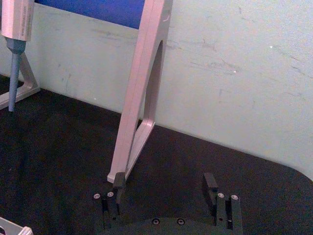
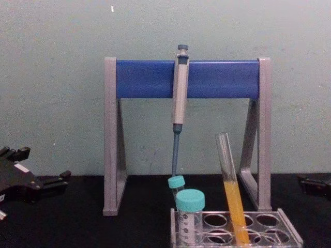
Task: Pick up the test tube from the test tube rack, shake it, then place it back into the test tube rack.
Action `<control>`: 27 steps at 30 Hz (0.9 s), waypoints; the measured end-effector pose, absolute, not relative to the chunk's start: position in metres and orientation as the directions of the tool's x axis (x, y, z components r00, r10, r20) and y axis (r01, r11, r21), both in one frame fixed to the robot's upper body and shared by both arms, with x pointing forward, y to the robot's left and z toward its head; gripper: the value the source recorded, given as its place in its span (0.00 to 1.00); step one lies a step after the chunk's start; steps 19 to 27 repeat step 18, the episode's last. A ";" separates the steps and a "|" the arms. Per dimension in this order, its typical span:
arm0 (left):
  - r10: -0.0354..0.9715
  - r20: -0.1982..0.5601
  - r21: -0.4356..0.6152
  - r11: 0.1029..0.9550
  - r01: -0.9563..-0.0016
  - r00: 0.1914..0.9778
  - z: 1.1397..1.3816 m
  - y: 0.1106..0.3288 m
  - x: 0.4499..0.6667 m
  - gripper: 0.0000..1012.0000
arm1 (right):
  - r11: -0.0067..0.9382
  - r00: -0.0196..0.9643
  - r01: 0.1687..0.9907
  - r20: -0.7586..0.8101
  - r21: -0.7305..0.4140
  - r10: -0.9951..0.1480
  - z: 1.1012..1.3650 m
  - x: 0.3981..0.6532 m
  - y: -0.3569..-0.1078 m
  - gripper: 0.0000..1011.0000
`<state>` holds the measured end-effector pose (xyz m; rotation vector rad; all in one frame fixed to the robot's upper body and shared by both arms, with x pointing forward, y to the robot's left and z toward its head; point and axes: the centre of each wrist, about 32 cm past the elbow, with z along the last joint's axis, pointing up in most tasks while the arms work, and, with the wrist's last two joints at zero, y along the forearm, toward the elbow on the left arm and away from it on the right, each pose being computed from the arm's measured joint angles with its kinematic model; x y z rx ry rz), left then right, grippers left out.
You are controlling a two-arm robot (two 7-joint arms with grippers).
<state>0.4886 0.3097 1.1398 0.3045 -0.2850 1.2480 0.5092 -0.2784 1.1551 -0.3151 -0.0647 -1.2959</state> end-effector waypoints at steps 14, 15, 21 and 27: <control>0.880 0.374 0.070 0.287 -0.955 0.292 1.140 0.310 0.489 0.99 | 0.235 0.276 0.953 0.223 -0.193 -0.935 1.155 0.509 -0.278 0.99; 0.880 0.374 0.070 0.287 -0.955 0.292 1.140 0.310 0.489 0.99 | 0.235 0.276 0.953 0.223 -0.193 -0.935 1.155 0.509 -0.278 0.99; 0.880 0.374 0.070 0.287 -0.955 0.292 1.140 0.310 0.489 0.99 | 0.235 0.276 0.952 0.223 -0.193 -0.935 1.155 0.509 -0.278 0.99; 0.880 0.374 0.070 0.287 -0.955 0.292 1.140 0.310 0.489 0.99 | 0.235 0.276 0.952 0.223 -0.193 -0.935 1.155 0.509 -0.278 0.99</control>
